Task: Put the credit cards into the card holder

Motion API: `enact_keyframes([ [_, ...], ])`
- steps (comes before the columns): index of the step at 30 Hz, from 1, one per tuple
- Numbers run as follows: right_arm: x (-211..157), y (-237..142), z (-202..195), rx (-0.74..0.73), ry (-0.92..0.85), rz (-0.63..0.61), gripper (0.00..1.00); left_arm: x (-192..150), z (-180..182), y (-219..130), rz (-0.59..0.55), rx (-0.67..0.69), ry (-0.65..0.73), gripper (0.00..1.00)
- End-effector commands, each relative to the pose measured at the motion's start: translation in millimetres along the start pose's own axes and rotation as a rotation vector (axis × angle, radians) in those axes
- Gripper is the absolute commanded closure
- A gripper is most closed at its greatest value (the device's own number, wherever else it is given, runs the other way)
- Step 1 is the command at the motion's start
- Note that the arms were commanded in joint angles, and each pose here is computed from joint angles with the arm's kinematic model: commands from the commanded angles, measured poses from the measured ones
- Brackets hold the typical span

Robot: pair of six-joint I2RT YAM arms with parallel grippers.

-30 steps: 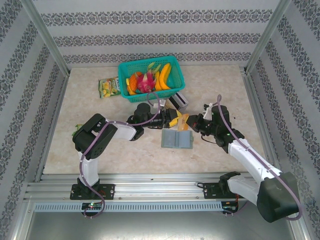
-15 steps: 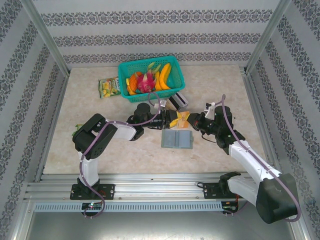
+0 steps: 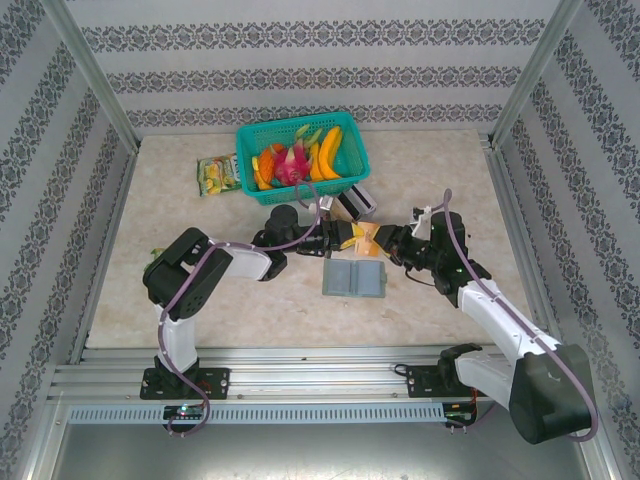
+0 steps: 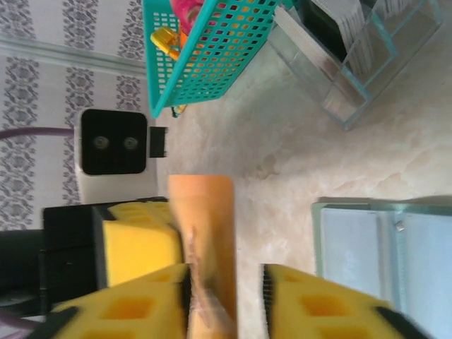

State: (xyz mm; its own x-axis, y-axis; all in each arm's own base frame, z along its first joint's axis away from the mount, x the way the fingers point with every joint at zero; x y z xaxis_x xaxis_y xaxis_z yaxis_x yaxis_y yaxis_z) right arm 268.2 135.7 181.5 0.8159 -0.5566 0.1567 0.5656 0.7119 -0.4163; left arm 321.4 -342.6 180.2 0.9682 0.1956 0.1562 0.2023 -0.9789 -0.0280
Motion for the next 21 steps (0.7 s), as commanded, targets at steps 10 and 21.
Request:
enact_keyframes([
  [10, -12.6, 21.6, -71.6, -0.344, -0.068, 0.109, 0.9, -24.8, 70.8, -19.7, 0.018, 0.494, 0.085, 1.0],
  [21, -17.6, 36.3, -100.9, -0.49, -0.092, 0.168, 0.92, -39.8, 92.2, -21.3, 0.069, 0.575, 0.169, 1.0],
])
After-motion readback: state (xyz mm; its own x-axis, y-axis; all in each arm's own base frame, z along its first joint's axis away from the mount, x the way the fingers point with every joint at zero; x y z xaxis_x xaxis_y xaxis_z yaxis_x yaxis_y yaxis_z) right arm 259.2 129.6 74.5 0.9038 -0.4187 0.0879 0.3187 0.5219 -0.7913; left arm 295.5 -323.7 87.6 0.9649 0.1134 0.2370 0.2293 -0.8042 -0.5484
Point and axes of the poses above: each hand's point on the last joint's axis, 136 mm out from that joint toward the fingers, its own y axis out along the fingers, its own z axis along the line the jaws close on, x = y × z, the point moved 4 cm from there along -y, back along the fingers, and after that the axes turned 4 degrees about y, right-handed, at the moved point
